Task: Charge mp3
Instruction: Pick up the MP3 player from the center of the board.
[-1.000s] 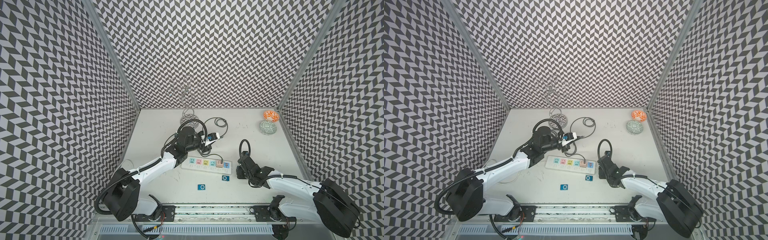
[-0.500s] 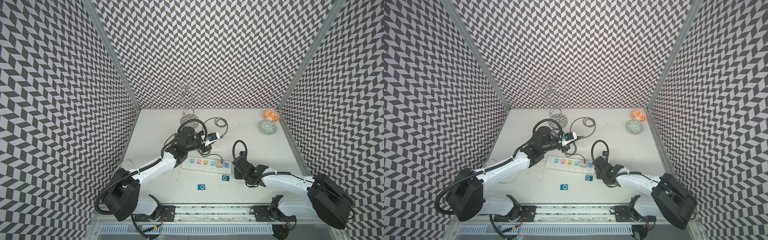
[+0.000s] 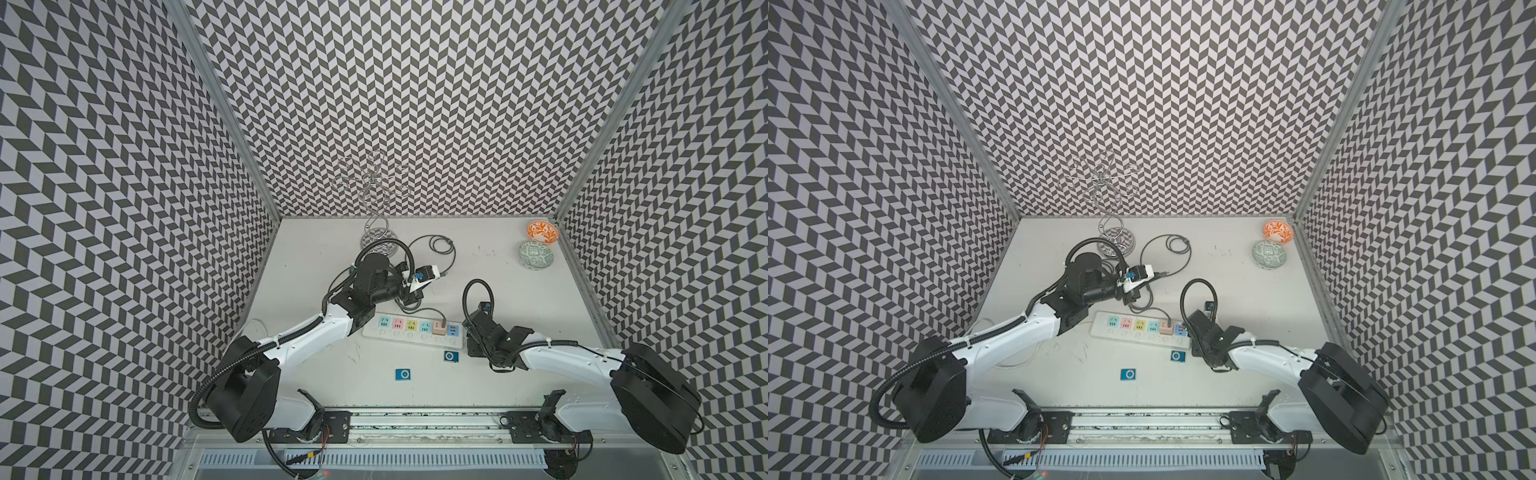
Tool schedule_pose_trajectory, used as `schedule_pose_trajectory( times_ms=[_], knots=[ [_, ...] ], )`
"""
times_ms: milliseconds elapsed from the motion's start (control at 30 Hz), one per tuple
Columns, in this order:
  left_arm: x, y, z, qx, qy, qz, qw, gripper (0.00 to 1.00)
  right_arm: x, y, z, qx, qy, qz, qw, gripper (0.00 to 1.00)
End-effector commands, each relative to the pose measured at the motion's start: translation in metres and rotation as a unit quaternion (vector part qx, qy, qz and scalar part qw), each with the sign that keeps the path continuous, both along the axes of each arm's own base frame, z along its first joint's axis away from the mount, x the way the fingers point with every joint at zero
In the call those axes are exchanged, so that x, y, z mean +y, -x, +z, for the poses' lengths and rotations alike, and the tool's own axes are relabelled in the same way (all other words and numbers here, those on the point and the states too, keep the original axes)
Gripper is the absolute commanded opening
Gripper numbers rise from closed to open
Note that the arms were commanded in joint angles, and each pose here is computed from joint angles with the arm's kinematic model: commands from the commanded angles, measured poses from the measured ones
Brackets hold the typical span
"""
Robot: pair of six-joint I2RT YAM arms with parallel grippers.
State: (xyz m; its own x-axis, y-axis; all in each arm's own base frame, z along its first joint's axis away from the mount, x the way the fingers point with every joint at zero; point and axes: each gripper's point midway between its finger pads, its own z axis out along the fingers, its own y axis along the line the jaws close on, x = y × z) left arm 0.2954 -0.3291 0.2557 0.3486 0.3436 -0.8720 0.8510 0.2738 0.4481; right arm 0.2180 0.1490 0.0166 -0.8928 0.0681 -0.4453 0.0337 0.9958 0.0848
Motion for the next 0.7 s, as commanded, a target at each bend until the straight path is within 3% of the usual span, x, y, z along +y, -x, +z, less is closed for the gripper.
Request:
schedule_pose_trajectory(
  times_ms=[0, 333, 533, 667],
  knots=[
    [-0.002, -0.002, 0.005, -0.007, 0.004, -0.003, 1.000, 0.00, -0.013, 0.026, -0.018, 0.061, 0.020, 0.000, 0.998, 0.44],
    [0.001, -0.009, 0.002, 0.000, 0.001, 0.005, 1.000, 0.00, -0.007, 0.018, -0.005, 0.049, 0.022, 0.010, 0.998, 0.22],
    [0.003, -0.010, 0.003, 0.013, 0.000, 0.016, 1.000, 0.00, -0.005, -0.036, 0.081, -0.059, -0.012, 0.026, 0.998, 0.19],
    [-0.001, -0.010, 0.000, 0.005, -0.014, 0.023, 1.000, 0.00, 0.008, -0.072, 0.157, -0.170, -0.051, 0.093, 0.980, 0.18]
  ],
)
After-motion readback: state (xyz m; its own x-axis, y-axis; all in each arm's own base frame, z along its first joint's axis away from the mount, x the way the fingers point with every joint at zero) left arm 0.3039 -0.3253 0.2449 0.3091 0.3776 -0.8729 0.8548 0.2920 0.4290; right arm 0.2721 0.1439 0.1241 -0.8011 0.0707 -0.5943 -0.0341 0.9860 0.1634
